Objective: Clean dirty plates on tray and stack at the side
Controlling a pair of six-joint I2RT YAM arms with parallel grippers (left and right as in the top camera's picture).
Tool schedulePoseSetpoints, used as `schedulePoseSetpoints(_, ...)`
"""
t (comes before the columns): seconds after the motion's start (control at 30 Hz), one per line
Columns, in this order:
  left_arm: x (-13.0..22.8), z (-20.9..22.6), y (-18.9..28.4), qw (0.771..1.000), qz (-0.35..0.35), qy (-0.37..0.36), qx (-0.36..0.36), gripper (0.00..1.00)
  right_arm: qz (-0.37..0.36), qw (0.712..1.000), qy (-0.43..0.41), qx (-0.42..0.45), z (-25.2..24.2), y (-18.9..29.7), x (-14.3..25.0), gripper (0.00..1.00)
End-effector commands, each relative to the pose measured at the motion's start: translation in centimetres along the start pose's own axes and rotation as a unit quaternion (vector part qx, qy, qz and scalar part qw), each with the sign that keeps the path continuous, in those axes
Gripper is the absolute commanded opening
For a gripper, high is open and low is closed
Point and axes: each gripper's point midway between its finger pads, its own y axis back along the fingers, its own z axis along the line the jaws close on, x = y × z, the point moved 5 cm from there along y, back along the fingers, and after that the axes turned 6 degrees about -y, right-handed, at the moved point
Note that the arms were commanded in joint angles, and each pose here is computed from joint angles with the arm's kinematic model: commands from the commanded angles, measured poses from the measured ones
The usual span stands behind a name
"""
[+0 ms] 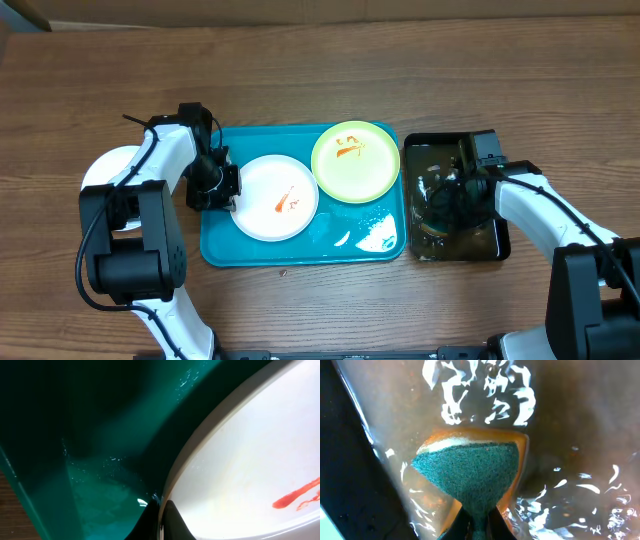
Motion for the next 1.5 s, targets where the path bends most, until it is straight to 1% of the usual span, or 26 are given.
schedulePoseSetpoints(0.0, 0.5, 0.0, -0.4, 1.0, 0.009, -0.001, -0.01, 0.04, 0.0, 1.0, 0.001, 0.001, 0.0, 0.1, -0.1, 0.04)
schedulePoseSetpoints(0.1, 0.6, 0.0, -0.4, 1.0, 0.011, -0.001, -0.01, 0.04, 0.004, 1.0, 0.002, 0.003, 0.7, 1.6, -0.8, 0.04)
schedulePoseSetpoints(0.27, 0.8, -0.2, -0.4, 1.0, 0.018, -0.002, -0.005, 0.04, -0.008, 0.998, 0.055, -0.011, 3.9, 6.7, -2.8, 0.04)
schedulePoseSetpoints(0.33, 1.0, -0.6, -0.5, 1.0, 0.021, -0.007, -0.006, 0.04, -0.012, 0.995, 0.098, -0.03, 6.0, 8.6, -2.9, 0.04)
schedulePoseSetpoints(0.43, 1.1, -1.3, -0.6, 0.999, 0.024, -0.02, -0.011, 0.04, -0.013, 0.985, 0.163, -0.063, 9.7, 9.5, -1.6, 0.04)
schedulePoseSetpoints(0.6, 1.2, -2.3, -0.8, 0.999, 0.027, -0.036, -0.018, 0.04, -0.021, 0.963, 0.25, -0.094, 15.5, 8.1, 1.9, 0.04)
schedulePoseSetpoints(0.73, 1.3, -2.4, -0.8, 0.999, 0.03, -0.038, -0.018, 0.04, -0.018, 0.955, 0.272, -0.115, 19.4, 5.7, 4.2, 0.04)
schedulePoseSetpoints(0.87, 1.3, -2.4, -0.8, 0.999, 0.03, -0.038, -0.018, 0.04, -0.001, 0.949, 0.291, -0.12, 21.8, 2.7, 6.4, 0.04)
schedulePoseSetpoints(0.97, 1.3, -2.4, -0.8, 0.999, 0.03, -0.038, -0.018, 0.04, 0.008, 0.939, 0.319, -0.126, 23.4, 0.9, 8.3, 0.04)
schedulePoseSetpoints(1.07, 1.4, -2.6, -0.8, 0.999, 0.031, -0.041, -0.019, 0.04, 0.0, 0.93, 0.341, -0.137, 24.8, 0.1, 9.6, 0.04)
schedulePoseSetpoints(1.2, 1.4, -2.7, -0.9, 0.998, 0.031, -0.043, -0.019, 0.04, -0.015, 0.923, 0.357, -0.142, 25.9, -0.6, 10.3, 0.04)
schedulePoseSetpoints(1.47, 1.4, -2.8, -0.9, 0.998, 0.031, -0.043, -0.019, 0.04, 0.007, 0.921, 0.37, -0.126, 26.0, -4.3, 11.7, 0.04)
